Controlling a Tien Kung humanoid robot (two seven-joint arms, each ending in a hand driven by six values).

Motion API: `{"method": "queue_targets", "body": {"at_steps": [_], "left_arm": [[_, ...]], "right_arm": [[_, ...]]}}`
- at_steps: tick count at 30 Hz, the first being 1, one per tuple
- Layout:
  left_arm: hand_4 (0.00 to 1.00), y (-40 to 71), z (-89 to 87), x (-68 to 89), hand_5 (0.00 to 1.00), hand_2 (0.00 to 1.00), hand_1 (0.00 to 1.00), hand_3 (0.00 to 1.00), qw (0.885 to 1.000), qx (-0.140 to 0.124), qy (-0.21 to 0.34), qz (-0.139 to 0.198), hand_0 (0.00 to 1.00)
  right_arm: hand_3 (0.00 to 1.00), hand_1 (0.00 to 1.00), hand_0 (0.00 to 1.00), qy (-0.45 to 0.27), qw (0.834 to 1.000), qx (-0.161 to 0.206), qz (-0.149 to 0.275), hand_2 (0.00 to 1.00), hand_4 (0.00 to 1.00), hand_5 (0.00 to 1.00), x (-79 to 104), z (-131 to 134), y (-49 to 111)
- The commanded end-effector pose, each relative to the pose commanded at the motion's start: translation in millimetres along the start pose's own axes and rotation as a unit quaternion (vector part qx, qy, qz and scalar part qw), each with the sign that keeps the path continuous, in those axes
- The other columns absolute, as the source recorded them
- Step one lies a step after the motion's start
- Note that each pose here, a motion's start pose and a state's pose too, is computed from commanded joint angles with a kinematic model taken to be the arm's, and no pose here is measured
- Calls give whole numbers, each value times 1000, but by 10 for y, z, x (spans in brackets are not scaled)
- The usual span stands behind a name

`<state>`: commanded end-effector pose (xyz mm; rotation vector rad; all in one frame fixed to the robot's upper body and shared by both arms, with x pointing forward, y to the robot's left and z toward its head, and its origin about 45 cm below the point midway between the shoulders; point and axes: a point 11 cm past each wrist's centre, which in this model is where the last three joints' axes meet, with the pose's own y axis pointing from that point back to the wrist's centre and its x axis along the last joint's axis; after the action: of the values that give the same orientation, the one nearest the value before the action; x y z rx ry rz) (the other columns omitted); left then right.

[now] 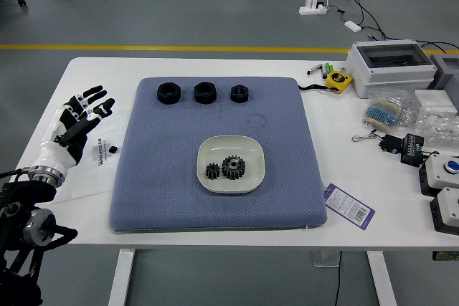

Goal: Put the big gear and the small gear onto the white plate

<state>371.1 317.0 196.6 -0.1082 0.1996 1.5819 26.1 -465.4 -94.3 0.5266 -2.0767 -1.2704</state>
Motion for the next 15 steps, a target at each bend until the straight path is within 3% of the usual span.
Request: {"method": "queue_targets", "body": {"at_steps": [13, 15], "left_arm": [[889, 57, 18, -34, 252, 816, 763, 701, 1000, -10, 11, -1, 740], [894, 67, 11, -56, 257, 858, 772, 713, 1000, -10, 12, -3, 768]], "right_arm": [[589, 636, 639, 1, 1000, 2, -2, 726, 846, 714, -3, -13, 0], [588, 635, 639, 1, 1000, 2, -2, 725, 845, 713, -4, -15, 0]]}}
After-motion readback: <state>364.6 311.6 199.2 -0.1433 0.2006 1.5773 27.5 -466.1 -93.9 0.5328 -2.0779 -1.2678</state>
